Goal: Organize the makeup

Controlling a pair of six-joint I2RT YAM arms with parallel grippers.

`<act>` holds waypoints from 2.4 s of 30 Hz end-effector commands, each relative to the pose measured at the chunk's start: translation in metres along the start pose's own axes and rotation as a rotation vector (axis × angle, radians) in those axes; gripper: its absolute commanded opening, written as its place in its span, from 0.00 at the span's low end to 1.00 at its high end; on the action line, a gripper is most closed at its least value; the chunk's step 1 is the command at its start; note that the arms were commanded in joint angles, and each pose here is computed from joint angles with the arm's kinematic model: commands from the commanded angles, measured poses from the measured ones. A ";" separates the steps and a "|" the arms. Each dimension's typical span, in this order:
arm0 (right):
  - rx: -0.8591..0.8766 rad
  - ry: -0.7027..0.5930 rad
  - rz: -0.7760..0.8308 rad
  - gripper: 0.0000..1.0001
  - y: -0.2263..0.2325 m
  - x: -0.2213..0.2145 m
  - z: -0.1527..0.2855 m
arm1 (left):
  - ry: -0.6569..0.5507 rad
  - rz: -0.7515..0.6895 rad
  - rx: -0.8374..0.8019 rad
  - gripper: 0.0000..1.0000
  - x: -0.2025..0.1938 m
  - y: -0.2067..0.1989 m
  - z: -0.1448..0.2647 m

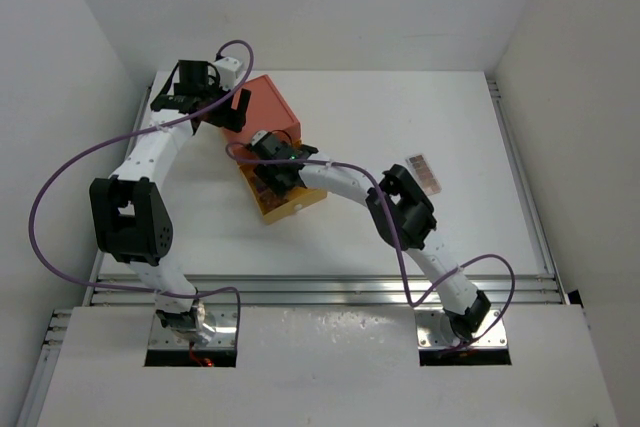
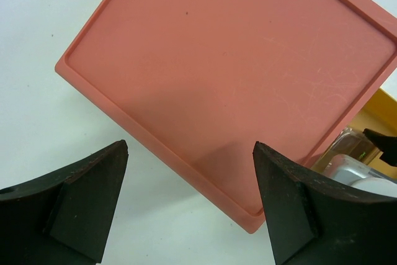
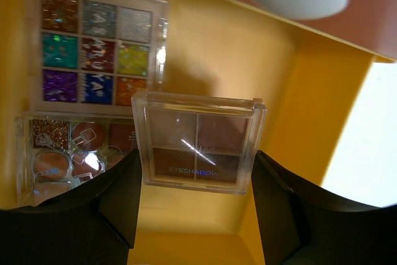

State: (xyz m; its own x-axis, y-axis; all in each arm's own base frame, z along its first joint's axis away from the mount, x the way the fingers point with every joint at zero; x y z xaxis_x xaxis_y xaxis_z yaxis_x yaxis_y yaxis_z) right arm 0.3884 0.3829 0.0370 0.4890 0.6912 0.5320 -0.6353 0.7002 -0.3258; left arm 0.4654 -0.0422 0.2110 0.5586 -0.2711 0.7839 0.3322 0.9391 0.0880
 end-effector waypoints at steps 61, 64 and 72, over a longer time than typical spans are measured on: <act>0.051 0.289 -0.422 1.00 -0.237 -0.135 0.111 | -0.056 -0.017 0.015 0.88 0.015 0.005 0.014; 0.013 0.419 -0.425 1.00 -0.262 -0.175 0.093 | -0.047 -0.025 0.013 0.88 0.013 0.005 0.014; 0.027 0.523 -0.578 1.00 -0.282 -0.241 0.060 | -0.045 -0.025 0.022 0.88 0.012 0.007 0.015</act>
State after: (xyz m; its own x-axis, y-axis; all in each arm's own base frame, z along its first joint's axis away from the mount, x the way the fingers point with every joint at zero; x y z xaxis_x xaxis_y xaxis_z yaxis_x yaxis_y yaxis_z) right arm 0.4094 0.0185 0.0346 0.9637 0.2331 0.1304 -0.2227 0.9707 -0.0897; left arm 0.4650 -0.0412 0.2105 0.5555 -0.2895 0.7795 0.3429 0.9338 0.1025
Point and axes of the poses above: each gripper's point midway between its finger pads, its own z axis back along the fingers, its own y axis along the line the jaws close on, x = y × z, the point moved 2 cm from there along z, back along the fingers, and after that the axes turned 1 degree about z, right-handed, at the moved point
